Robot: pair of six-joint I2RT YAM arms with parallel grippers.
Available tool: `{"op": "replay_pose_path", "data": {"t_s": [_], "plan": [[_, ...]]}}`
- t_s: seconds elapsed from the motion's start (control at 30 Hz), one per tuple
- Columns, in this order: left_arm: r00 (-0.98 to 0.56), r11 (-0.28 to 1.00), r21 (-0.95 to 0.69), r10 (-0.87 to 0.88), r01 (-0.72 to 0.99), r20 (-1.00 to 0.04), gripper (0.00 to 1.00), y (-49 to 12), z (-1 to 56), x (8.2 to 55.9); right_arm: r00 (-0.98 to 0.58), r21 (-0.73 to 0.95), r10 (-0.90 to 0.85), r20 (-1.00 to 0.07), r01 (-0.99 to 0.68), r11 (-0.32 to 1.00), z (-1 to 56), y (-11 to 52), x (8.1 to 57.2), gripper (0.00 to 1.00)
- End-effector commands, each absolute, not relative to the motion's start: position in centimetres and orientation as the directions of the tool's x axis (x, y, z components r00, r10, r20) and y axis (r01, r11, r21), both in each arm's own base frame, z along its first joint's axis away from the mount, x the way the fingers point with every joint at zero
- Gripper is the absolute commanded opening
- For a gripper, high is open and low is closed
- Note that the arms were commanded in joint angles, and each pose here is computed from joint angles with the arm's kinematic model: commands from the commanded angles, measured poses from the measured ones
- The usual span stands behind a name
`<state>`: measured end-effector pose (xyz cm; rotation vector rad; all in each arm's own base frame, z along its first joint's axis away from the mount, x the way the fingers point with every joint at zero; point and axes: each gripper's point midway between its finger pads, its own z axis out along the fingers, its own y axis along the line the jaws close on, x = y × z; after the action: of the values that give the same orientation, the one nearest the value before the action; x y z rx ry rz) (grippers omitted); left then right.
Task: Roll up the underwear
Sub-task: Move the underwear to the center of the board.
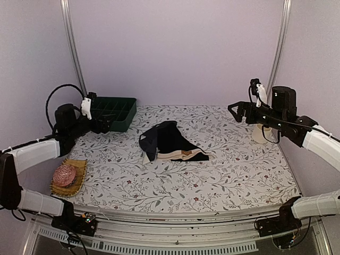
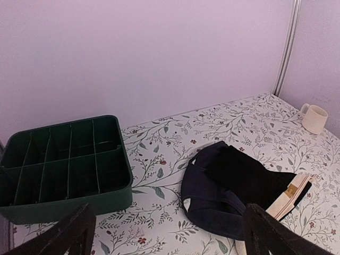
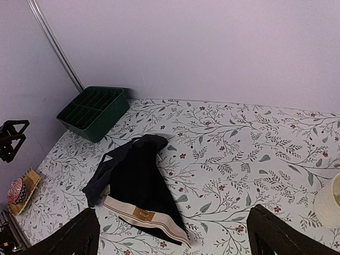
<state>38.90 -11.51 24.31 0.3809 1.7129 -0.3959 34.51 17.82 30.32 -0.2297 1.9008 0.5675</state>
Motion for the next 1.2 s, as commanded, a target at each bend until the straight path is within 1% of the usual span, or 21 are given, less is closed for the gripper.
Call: {"op": "replay_pose_path", "data": {"t_s": [0.0, 0.13, 0.33, 0.43, 0.57, 0.73, 0.93, 1.1, 1.17], "plan": [[-0.164, 0.862, -0.071, 0.014, 0.502, -0.986, 0.99, -12.6, 24.3, 39.1, -0.385, 0.261, 0.116, -0.915, -0.349, 0.9, 30.4, 16.6, 34.2, 0.99], [-0.179, 0.844, -0.087, 0.011, 0.53, -0.984, 0.98, -13.3, 23.5, 39.3, -0.374, 0.272, 0.136, -0.917, -0.339, 0.901, 29.5, 16.4, 34.0, 0.99], [-0.21, 0.826, -0.102, 0.021, 0.554, -0.977, 0.98, -13.9, 21.9, 39.8, -0.428, 0.262, 0.079, -0.9, -0.388, 0.883, 27.1, 18.4, 34.9, 0.99], [-0.245, 0.828, -0.12, 0.022, 0.547, -0.969, 0.98, -14.0, 20.6, 40.3, -0.469, 0.234, 0.015, -0.883, -0.413, 0.88, 25.3, 20.8, 35.3, 0.99], [-0.297, 0.825, -0.153, 0.018, 0.544, -0.955, 0.99, -14.3, 18.8, 41.1, -0.498, 0.152, -0.092, -0.862, -0.428, 0.891, 22.9, 24.5, 36.5, 0.99], [-0.327, 0.825, -0.165, 0.025, 0.54, -0.945, 0.99, -14.4, 17.7, 41.6, -0.556, 0.06, -0.238, -0.797, -0.465, 0.883, 18.1, 29.3, 38.9, 0.99], [-0.341, 0.802, -0.188, 0.021, 0.568, -0.94, 0.99, -15.0, 17.4, 41.2, -0.608, -0.048, -0.416, -0.676, -0.527, 0.848, 11.6, 34.4, 41.0, 0.99], [-0.308, 0.815, -0.163, 0.02, 0.556, -0.951, 0.98, -14.6, 18.5, 40.8, -0.611, -0.075, -0.464, -0.641, -0.553, 0.83, 9.1, 37.2, 42.9, 1.0], [-0.289, 0.814, -0.154, 0.018, 0.56, -0.957, 0.98, -14.6, 19.0, 40.5, -0.614, -0.084, -0.479, -0.627, -0.558, 0.826, 8.1, 37.7, 43.4, 0.97]]}}
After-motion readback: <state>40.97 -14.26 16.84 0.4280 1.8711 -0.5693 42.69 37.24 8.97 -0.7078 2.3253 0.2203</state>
